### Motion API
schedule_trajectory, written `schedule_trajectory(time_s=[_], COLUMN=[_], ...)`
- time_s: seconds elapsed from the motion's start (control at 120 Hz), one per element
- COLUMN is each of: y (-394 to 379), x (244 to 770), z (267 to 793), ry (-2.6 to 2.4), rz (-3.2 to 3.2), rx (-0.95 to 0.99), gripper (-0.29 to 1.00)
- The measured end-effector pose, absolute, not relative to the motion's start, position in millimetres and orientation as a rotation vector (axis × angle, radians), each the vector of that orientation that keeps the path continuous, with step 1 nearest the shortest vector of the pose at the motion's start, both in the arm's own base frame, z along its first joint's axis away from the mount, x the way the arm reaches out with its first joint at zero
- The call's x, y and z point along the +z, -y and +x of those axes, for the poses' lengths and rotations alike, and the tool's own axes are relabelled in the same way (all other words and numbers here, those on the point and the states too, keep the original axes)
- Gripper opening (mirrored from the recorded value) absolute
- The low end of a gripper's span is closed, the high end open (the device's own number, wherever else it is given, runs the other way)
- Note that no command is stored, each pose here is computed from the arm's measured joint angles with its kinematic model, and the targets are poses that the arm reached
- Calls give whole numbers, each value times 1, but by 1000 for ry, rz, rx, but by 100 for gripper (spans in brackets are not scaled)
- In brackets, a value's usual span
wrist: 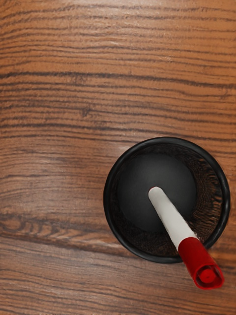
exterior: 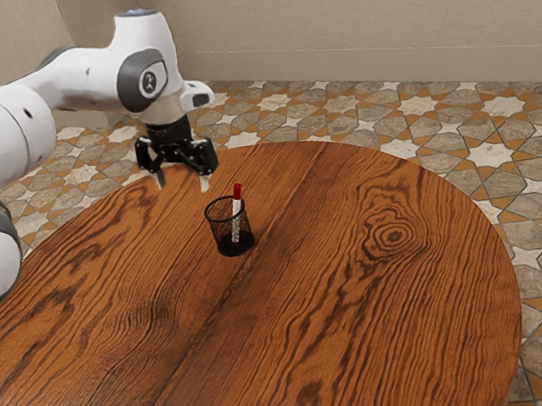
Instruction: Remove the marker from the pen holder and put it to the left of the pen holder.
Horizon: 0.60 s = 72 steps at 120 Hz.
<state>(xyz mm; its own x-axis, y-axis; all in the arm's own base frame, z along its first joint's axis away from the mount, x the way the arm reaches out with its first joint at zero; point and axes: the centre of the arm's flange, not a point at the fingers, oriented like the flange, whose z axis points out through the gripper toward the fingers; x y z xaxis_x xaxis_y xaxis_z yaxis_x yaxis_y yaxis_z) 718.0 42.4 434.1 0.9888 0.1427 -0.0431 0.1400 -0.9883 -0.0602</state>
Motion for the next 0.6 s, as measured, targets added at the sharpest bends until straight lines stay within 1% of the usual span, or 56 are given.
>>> schedule_trajectory(time_s=[0.075, 0.192, 0.45, 0.6], y=[-27, -10, -15, -23], x=[421, 393, 370, 357], z=[736, 755, 788, 796], ry=[271, 420, 538, 595], rz=[-3117, -3162, -3077, -3060], rx=[10, -19, -147, -184], gripper=[70, 70, 70, 70])
